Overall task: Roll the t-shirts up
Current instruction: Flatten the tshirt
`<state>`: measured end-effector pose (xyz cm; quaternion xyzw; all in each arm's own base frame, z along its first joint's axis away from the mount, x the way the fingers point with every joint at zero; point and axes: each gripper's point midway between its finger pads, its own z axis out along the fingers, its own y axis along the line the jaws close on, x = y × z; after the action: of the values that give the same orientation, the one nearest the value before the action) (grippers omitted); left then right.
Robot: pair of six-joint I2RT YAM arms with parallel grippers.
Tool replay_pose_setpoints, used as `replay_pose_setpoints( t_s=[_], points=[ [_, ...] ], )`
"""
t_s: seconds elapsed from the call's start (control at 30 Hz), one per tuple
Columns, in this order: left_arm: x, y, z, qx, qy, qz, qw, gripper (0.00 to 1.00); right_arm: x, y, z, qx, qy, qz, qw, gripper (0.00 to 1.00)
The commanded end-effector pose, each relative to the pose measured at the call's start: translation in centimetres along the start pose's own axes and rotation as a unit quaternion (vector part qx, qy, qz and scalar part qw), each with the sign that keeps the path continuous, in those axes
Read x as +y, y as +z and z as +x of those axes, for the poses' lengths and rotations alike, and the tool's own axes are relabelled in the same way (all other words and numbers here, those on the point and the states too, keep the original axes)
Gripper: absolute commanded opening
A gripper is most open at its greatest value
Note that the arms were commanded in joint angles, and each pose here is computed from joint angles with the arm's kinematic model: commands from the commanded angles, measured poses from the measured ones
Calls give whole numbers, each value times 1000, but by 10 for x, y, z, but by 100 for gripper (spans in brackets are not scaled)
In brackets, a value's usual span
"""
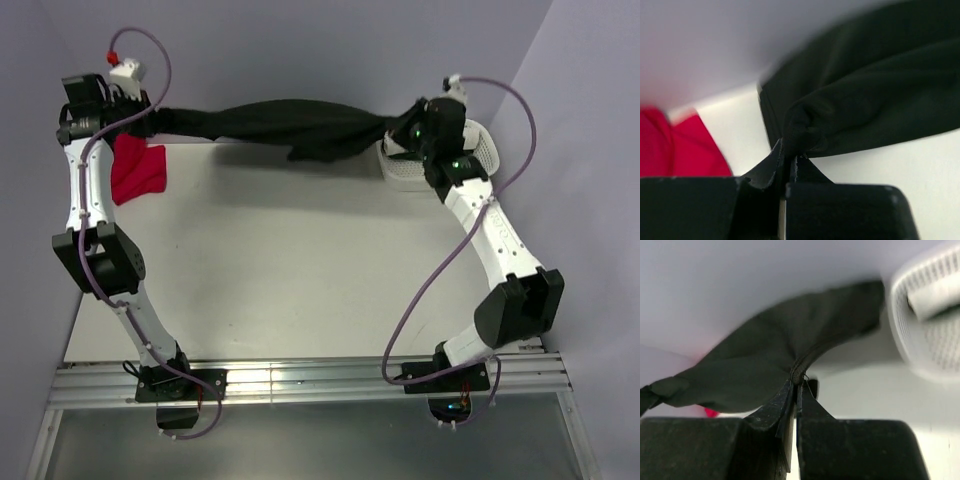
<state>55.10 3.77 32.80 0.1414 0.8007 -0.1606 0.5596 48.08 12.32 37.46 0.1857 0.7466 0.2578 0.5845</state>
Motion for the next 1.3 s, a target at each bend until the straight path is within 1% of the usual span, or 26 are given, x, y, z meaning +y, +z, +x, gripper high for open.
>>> replay_pose_setpoints(
  t_s=[0.0, 0.03, 0.07, 0.1, 0.13, 0.17, 0.2, 0.27, 0.33, 0.37, 0.4, 0.43, 0.5, 0.63, 0.67, 0.73, 0.77, 0.8, 0.83, 0.87, 0.97, 1.0, 1.07, 1.1, 1.17, 1.27],
  points=[
    [-12, -16, 92, 129, 4, 29, 991, 0, -42, -9, 57, 38, 51, 39, 997, 0],
    [-12, -18, 113, 157, 19, 36, 987, 0, -50, -15, 69, 48, 67, 46, 995, 0],
    [-22, -25, 157, 214, -10, 54, 975, 0, -61, -16, 86, 65, 73, 56, 994, 0],
    [-24, -29, 178, 240, -10, 61, 969, 0, -83, -20, 114, 93, 76, 82, 989, 0],
    [-24, -31, 199, 264, -4, 69, 962, 0, -93, -23, 127, 106, 82, 96, 986, 0],
    [-30, -38, 235, 303, -22, 78, 950, 0, -101, -25, 140, 118, 85, 104, 984, 0],
    [-33, -43, 253, 322, -25, 84, 943, 0, -116, -29, 159, 133, 86, 118, 980, 0],
    [-39, -51, 293, 361, -33, 97, 927, 0, -127, -32, 175, 147, 85, 131, 977, 0],
    [-41, -50, 311, 376, -45, 104, 920, 0, -140, -29, 193, 168, 83, 149, 971, 0],
    [-40, -48, 315, 380, -48, 106, 918, 0, -147, -28, 201, 182, 76, 162, 967, 0],
    [-42, -45, 316, 380, -56, 114, 916, 0, -151, -18, 206, 193, 72, 171, 963, 0],
    [-45, -43, 324, 390, -68, 124, 910, 2, -153, -13, 210, 201, 66, 176, 961, 0],
    [-44, -38, 323, 387, -72, 130, 910, 6, -161, 0, 219, 213, 61, 189, 957, 0],
    [-45, -36, 325, 383, -75, 134, 911, 18, -169, 21, 229, 226, 50, 198, 952, 1],
    [-46, -36, 324, 382, -74, 135, 911, 23, -171, 23, 230, 230, 49, 204, 950, 6],
    [-48, -38, 316, 373, -67, 136, 915, 31, -170, 29, 231, 229, 51, 202, 951, 14],
    [-47, -40, 314, 372, -64, 134, 916, 37, -169, 29, 230, 227, 51, 202, 951, 27],
    [-47, -42, 308, 366, -59, 129, 920, 40, -168, 27, 227, 223, 53, 201, 952, 34],
    [-48, -44, 307, 365, -58, 128, 920, 43, -168, 25, 224, 219, 50, 203, 953, 44],
    [-48, -45, 303, 363, -54, 126, 922, 48, -170, 21, 224, 219, 50, 208, 952, 48],
    [-44, -51, 295, 359, -49, 108, 926, 55, -172, 5, 215, 203, 40, 221, 953, 56],
    [-44, -55, 290, 356, -47, 102, 928, 57, -167, 0, 205, 191, 39, 216, 957, 57],
    [-41, -61, 288, 353, -49, 96, 929, 61, -169, -11, 205, 186, 38, 217, 957, 58],
    [-40, -65, 287, 356, -50, 92, 928, 62, -163, -17, 196, 175, 40, 208, 962, 58],
    [-40, -69, 285, 358, -50, 89, 928, 63, -159, -23, 195, 167, 45, 195, 965, 58],
    [-41, -73, 284, 363, -50, 85, 927, 64, -158, -37, 210, 176, 52, 184, 966, 57]
  ],
)
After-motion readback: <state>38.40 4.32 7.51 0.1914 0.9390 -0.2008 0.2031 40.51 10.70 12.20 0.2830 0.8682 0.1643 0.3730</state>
